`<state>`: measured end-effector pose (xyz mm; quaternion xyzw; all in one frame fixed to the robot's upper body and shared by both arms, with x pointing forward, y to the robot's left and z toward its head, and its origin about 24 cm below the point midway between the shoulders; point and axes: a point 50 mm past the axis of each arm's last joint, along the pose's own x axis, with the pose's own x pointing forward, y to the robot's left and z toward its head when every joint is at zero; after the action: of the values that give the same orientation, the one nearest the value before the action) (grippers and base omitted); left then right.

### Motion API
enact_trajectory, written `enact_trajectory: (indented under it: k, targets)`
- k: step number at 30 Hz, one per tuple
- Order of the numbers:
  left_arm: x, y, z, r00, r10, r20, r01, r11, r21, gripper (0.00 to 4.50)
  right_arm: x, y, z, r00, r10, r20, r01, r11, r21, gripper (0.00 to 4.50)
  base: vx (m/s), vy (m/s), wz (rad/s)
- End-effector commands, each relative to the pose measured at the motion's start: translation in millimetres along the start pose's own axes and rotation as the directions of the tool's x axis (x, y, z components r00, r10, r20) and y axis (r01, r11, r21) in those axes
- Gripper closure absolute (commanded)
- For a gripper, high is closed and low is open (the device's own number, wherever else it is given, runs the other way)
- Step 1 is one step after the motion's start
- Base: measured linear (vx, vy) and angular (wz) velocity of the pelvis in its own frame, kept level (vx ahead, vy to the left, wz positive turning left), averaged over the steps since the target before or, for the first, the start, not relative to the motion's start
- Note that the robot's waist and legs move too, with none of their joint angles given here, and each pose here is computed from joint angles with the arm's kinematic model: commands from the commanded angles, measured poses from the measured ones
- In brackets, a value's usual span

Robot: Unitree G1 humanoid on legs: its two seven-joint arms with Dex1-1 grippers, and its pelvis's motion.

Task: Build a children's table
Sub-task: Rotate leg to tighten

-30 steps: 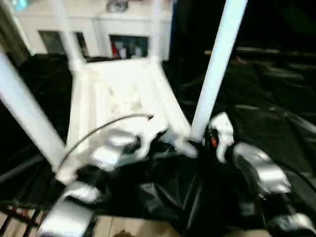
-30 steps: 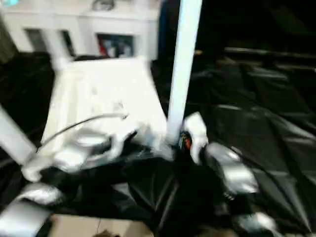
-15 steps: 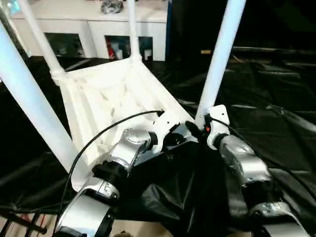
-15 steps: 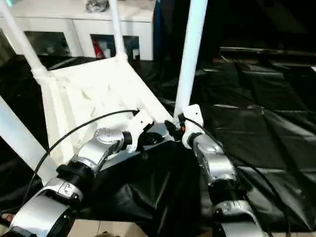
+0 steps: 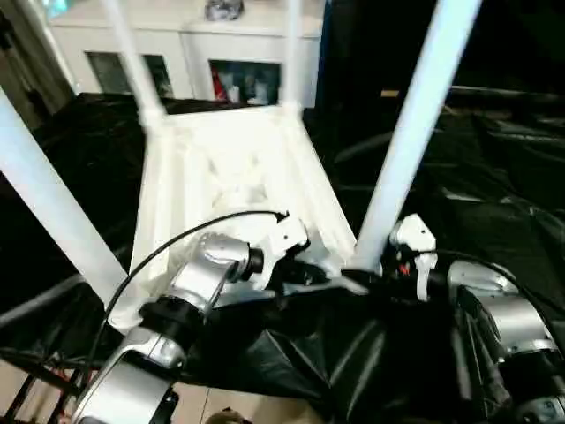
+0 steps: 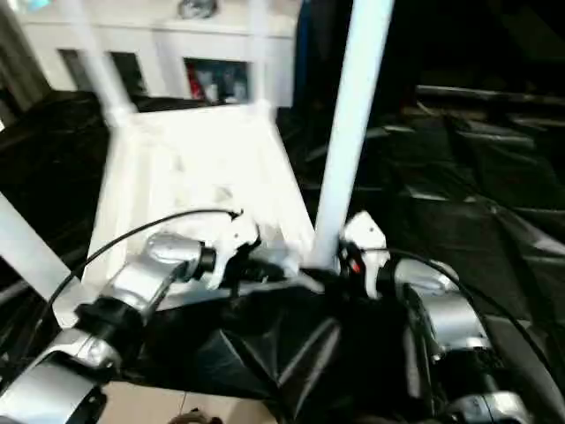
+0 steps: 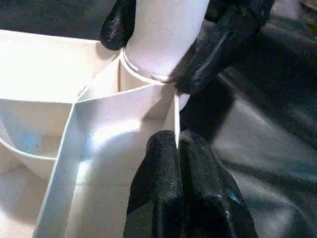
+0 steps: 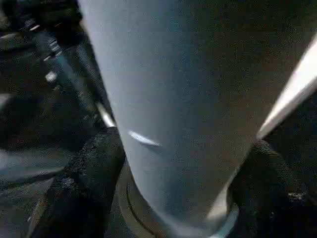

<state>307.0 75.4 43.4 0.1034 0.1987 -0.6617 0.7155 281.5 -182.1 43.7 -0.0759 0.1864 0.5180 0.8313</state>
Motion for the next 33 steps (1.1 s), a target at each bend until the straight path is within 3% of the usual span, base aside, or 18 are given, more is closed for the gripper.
enact_trajectory:
  k: [1, 8, 9, 11, 14, 18, 30, 33]
  targets:
    - [6.5, -6.9, 20.6, 0.993, -0.092, 0.068, 0.087, 0.993, 0.078, 4.5, 6.1, 9.2, -5.8, 0.997, 0.077, -0.03, -0.076, 0.997, 0.019, 1.26, 0.0, 0.0, 0.0]
    - [4.8, -1.8, 21.3, 0.997, -0.016, 0.076, 0.009, 0.997, 0.083, 4.5, -2.3, 15.5, -3.5, 0.994, 0.108, -0.022, -0.108, 0.994, 0.008, 1.26, 0.0, 0.0, 0.0]
    - [5.9, 0.1, 21.7, 0.997, 0.007, 0.077, -0.014, 0.997, 0.081, 4.5, -15.7, 20.1, -8.5, 0.992, 0.121, -0.046, -0.121, 0.993, 0.005, 1.26, 0.0, 0.0, 0.0]
    - [6.8, 0.0, 22.2, 0.997, 0.007, 0.08, -0.013, 0.997, 0.08, 4.5, -25.1, 20.5, -12.9, 0.992, 0.108, -0.067, -0.108, 0.994, 0.004, 1.26, 0.0, 0.0, 0.0]
    - [8.0, -0.6, 23.1, 0.996, -0.001, 0.085, -0.006, 0.997, 0.079, 4.5, -39.3, 15.4, -17.5, 0.996, 0.044, -0.079, -0.044, 0.999, 0.007, 1.26, 0.0, 0.0, 0.0]
    - [9.1, -1.4, 22.6, 0.996, -0.007, 0.083, 0.0, 0.996, 0.085, 4.5, -52.0, 4.2, -12.7, 0.996, -0.082, -0.04, 0.082, 0.997, 0.004, 1.26, 0.0, 0.0, 0.0]
    - [10.1, 6.6, 23.9, 0.991, 0.105, 0.08, -0.115, 0.984, 0.136, 4.5, -55.3, 18.4, -9.5, 0.999, -0.006, -0.039, 0.007, 1.0, 0.023, 1.26, 0.0, 0.0, 0.0]
    - [9.8, 10.7, 33.0, 0.975, 0.168, 0.142, -0.185, 0.976, 0.116, 4.5, -54.7, 24.4, -5.1, 0.999, 0.025, -0.029, -0.024, 0.999, 0.03, 1.26, 0.0, 0.0, 0.0]
